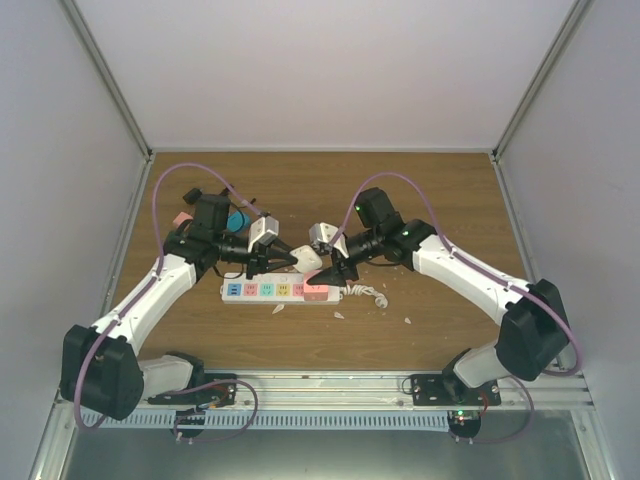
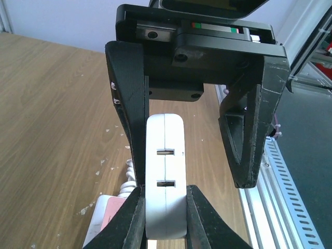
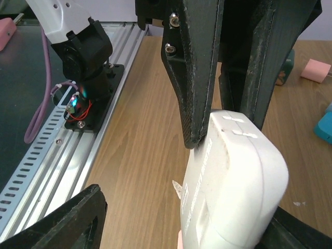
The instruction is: Pull the plug off the socket
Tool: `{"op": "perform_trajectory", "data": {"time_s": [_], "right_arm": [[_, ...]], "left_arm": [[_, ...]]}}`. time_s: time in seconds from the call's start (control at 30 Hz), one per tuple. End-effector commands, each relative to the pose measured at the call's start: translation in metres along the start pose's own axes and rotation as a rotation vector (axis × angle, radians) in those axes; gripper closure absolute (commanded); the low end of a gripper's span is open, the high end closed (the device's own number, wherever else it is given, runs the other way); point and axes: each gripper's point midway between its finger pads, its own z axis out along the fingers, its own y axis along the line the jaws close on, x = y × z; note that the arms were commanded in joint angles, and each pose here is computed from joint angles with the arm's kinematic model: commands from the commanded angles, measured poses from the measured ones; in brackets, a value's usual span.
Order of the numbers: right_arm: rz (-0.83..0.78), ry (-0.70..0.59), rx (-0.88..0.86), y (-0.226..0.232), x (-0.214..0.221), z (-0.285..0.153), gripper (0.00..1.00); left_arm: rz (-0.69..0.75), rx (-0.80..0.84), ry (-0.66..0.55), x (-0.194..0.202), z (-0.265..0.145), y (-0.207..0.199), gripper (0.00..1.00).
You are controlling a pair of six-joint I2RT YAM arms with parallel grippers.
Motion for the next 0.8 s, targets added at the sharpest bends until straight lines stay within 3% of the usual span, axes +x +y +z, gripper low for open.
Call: {"op": "perform_trajectory", "data": {"time_s": [0.0,0.33,0.77], "right_arm": [[-0.063,-0.073,-0.111,0.027,-0.027,0.005,0.32],[-0.009,-0.105,0.087,-0.023,-0.026,-0.031,0.08],[0.026,-0.100,0.230,-0.041,-0.006,-0.064,0.02]], "left_arm": [[0.057,-0.118,0.035,0.007,0.000,0.028,1.00],[0.046,-0.165,0.073,0.021,-0.007,0.038,1.00],[-0.091,-0.355,0.166,0.058,-0.031,0.111,1.00]]}}
